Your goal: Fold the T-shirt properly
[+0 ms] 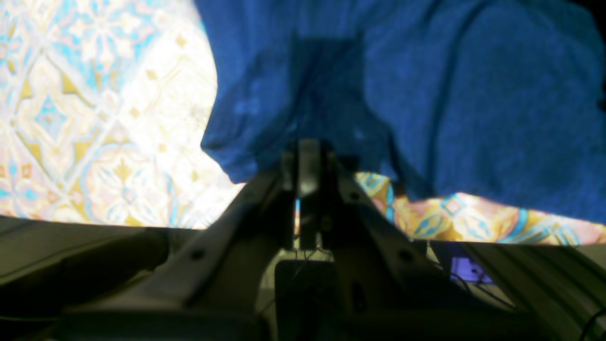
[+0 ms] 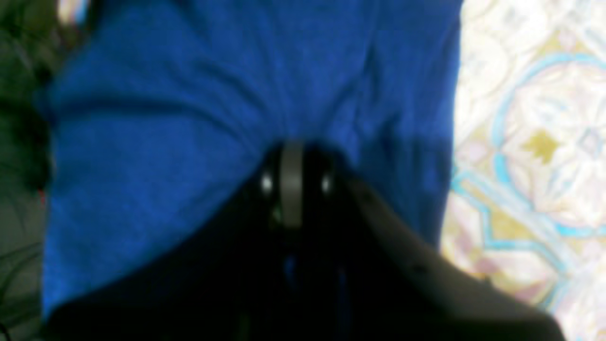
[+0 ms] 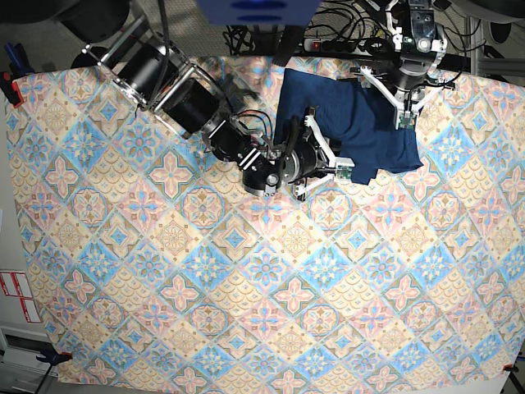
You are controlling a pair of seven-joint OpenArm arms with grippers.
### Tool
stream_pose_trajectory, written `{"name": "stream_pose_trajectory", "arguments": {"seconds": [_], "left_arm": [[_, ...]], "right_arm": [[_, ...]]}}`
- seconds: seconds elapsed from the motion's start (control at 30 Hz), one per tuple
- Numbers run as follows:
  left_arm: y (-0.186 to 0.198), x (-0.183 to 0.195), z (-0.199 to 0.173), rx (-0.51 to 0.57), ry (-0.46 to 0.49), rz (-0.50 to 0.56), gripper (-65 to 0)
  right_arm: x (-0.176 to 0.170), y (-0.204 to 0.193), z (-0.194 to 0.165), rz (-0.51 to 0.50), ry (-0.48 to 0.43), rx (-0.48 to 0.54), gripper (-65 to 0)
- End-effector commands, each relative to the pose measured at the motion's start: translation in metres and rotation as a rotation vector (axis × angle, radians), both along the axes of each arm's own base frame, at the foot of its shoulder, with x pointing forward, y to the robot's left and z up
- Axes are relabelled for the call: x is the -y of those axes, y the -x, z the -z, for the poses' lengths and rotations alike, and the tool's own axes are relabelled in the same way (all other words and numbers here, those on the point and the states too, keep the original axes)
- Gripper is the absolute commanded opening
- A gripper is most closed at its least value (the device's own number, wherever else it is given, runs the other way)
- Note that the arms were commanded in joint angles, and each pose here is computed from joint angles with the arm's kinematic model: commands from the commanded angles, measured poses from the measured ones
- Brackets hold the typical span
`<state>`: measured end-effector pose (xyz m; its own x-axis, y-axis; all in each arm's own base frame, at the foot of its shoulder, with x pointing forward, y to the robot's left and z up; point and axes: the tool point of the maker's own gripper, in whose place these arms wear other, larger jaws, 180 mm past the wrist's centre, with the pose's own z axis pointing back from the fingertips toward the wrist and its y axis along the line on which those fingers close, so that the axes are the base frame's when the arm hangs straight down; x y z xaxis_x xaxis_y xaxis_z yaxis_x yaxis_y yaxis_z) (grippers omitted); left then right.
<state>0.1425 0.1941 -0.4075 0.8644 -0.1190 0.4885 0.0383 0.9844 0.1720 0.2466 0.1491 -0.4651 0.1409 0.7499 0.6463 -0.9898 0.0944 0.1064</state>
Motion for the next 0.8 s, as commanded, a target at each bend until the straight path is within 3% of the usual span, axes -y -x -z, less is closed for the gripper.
{"name": "stream_pose_trajectory", "arguments": {"seconds": [0.0, 0.23, 0.43, 0.63, 0.77], "left_arm": [[-0.004, -0.002, -0.006, 0.026, -0.009, 0.002, -65.0], [-0.007, -0.002, -0.007, 0.032, -0.009, 0.002, -65.0], [-0.007, -0.002, -0.007, 0.032, -0.009, 0.002, -65.0], [0.001, 0.024, -0.001, 0.000, 0.031, 0.065, -65.0], [0.012, 0.038, 0.005, -0.032, 0.048, 0.101, -65.0]], "right_arm": [[0.003, -0.019, -0.005, 0.024, 0.014, 0.043, -61.2], [0.050, -0.071, -0.008, 0.226, 0.033, 0.068, -61.2], [0.106, -0.092, 0.001, 0.282, 0.109, 0.099, -61.2], [0.103, -0.111, -0.034, 0.268, 0.061, 0.211, -61.2], [0.098, -0.111, -0.039, 0.258, 0.049, 0.224, -61.2]]}}
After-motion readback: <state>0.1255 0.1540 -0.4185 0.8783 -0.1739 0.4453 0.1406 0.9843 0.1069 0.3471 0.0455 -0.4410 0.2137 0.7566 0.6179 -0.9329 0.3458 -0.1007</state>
